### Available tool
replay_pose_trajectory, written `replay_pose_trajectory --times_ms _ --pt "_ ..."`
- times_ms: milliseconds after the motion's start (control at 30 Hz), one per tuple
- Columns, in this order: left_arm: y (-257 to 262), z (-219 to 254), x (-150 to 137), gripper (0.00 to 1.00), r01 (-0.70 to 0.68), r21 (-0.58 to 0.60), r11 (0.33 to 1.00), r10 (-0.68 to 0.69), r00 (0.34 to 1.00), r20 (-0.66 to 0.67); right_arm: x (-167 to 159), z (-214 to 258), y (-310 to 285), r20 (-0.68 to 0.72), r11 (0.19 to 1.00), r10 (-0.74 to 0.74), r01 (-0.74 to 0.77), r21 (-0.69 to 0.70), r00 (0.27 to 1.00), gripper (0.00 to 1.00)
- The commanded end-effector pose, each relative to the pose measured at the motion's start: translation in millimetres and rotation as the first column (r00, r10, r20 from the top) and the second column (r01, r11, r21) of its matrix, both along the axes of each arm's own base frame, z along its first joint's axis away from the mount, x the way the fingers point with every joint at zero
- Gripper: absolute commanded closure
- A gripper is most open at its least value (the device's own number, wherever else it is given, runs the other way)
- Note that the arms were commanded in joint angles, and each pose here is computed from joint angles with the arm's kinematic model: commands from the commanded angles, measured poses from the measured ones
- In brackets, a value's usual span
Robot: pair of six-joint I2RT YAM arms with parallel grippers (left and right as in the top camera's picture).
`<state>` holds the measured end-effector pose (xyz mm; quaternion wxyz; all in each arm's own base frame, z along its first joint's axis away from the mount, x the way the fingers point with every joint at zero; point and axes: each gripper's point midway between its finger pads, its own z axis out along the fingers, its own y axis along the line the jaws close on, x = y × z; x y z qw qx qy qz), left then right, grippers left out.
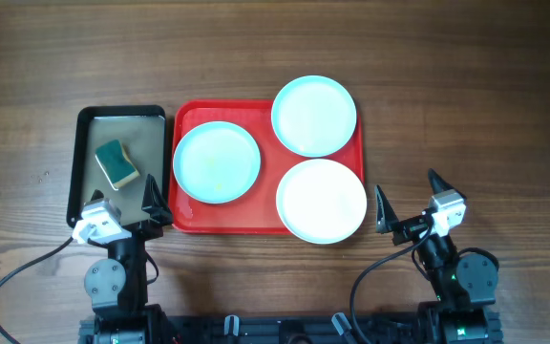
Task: Clean dirty plates on tray and stack at the side
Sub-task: 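Move both grippers from rest toward the sponge and the plates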
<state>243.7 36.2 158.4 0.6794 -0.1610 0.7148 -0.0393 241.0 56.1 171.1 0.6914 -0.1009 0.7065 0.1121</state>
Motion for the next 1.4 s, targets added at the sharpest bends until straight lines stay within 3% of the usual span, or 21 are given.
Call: replay_pose_trajectory --times_ms 0,800,967,1067,1233,1367 --pt "-2.3 -0.3 0.3 0.0 0.013 -0.005 1.0 -0.013 1.0 0.005 0.4 0.5 -1.4 -0.001 1.0 -0.007 0.007 0.013 1.0 0.0" --pt "-2.3 -0.3 0.3 0.0 0.013 -0.005 1.0 -0.013 1.0 0.005 1.6 0.3 -5.7 -0.003 0.999 -0.032 0.032 0.017 0.999 0.0" --pt "-2.4 -0.1 0.3 0.0 0.013 -0.004 1.0 -0.013 1.0 0.006 3.7 -11.8 -3.2 -0.103 0.987 -0.017 0.033 0.159 0.995 0.0" --pt "-3.8 -0.1 0.5 0.0 0.021 -0.005 1.0 -0.021 1.0 0.007 3.0 -11.4 9.3 -0.124 0.986 0.058 -0.038 0.162 0.991 0.0" --pt "-16.5 21.5 -3.5 0.0 0.092 -0.015 0.996 -0.092 0.996 -0.013 14.1 29.7 18.1 -0.136 0.986 0.107 -0.088 0.14 0.985 0.0" --pt "-19.6 67.8 -6.3 0.0 0.106 -0.03 0.994 -0.108 0.991 -0.079 43.1 87.7 35.5 -0.142 0.977 0.204 -0.192 0.092 0.969 0.0"
